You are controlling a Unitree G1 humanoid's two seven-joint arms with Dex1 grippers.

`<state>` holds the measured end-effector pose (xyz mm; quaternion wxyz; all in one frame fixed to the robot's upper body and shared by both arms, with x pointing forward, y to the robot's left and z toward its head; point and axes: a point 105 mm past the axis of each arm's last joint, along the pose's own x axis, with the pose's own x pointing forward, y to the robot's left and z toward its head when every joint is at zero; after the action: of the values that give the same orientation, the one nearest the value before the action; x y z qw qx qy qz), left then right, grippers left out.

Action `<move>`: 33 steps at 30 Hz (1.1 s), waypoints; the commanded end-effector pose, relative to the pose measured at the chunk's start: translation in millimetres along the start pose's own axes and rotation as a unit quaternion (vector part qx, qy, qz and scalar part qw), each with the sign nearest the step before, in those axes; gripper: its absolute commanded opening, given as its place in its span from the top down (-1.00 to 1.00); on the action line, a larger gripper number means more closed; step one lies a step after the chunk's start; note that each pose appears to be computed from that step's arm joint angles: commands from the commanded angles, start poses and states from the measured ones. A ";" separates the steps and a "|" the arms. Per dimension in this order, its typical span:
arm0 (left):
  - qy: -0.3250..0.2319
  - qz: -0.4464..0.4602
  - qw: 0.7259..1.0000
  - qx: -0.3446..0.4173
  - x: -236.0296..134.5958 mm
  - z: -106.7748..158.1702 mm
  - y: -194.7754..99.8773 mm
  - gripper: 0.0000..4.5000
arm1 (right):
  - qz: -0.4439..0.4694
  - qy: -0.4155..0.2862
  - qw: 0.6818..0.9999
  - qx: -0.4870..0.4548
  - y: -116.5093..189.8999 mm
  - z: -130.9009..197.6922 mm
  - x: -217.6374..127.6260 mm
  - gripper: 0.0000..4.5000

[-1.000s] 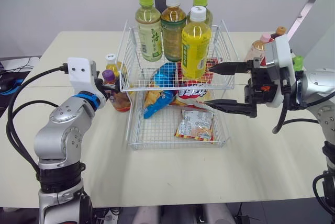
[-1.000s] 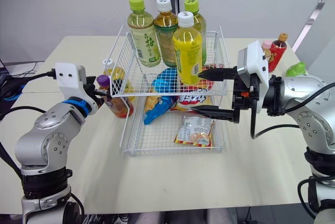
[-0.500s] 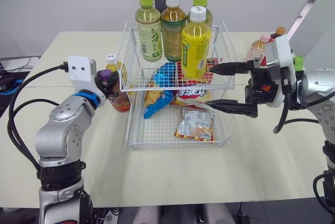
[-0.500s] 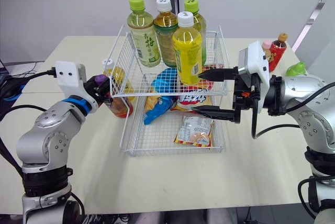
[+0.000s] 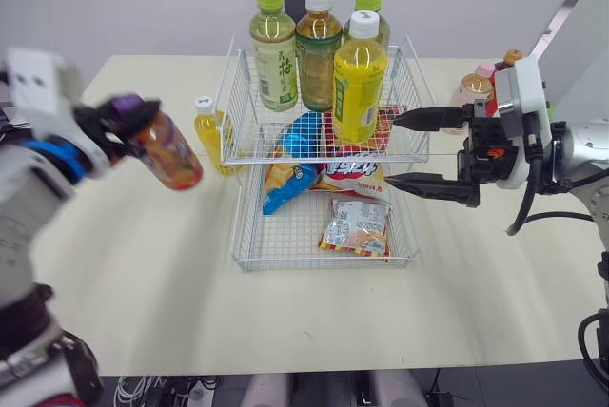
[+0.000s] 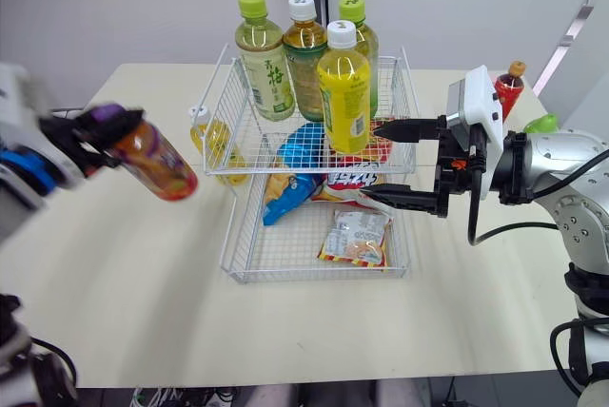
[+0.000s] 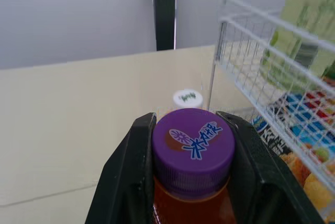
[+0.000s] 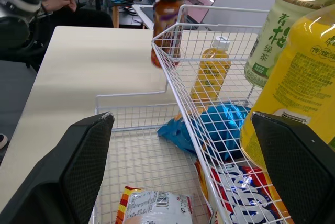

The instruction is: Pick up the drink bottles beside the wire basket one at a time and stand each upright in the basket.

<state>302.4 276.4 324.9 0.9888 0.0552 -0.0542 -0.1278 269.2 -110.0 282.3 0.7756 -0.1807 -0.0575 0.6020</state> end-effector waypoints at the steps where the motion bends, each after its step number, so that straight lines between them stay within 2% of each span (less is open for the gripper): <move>1: -0.043 -0.039 0.998 0.031 -8.6 50.7 3.6 0.40 | -0.006 -0.007 0.999 -0.033 -0.8 14.1 -4.8 -1.00; 6: -0.068 -0.101 0.992 0.030 -7.0 99.1 -2.8 0.40 | -0.009 -0.005 0.999 -0.037 6.3 18.4 -2.2 -1.00; 11: -0.103 -0.174 0.979 0.015 2.9 138.7 -24.7 0.40 | -0.021 -0.005 0.999 -0.033 5.6 19.2 -3.8 -1.00; 17: -0.103 -0.282 0.954 0.005 15.0 162.4 -66.2 0.40 | -0.031 -0.005 0.999 -0.031 5.3 19.2 -5.4 -1.00; 19: -0.089 -0.308 0.947 0.001 21.2 159.9 -78.3 0.40 | -0.034 -0.004 0.999 -0.030 5.0 18.9 -5.7 -1.00; 25: -0.029 -0.351 0.936 0.023 43.7 128.9 -104.7 0.40 | -0.041 -0.004 0.999 -0.030 4.6 17.8 -6.2 -1.00; 33: -0.020 -0.376 0.925 0.048 77.1 90.8 -131.7 0.40 | -0.049 -0.003 0.998 -0.028 5.3 15.7 -7.4 -1.00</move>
<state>343.3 122.8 383.6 0.8686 0.0871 -0.0001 -0.4878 263.8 -111.8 285.3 0.8001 -0.1820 -0.0621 0.5682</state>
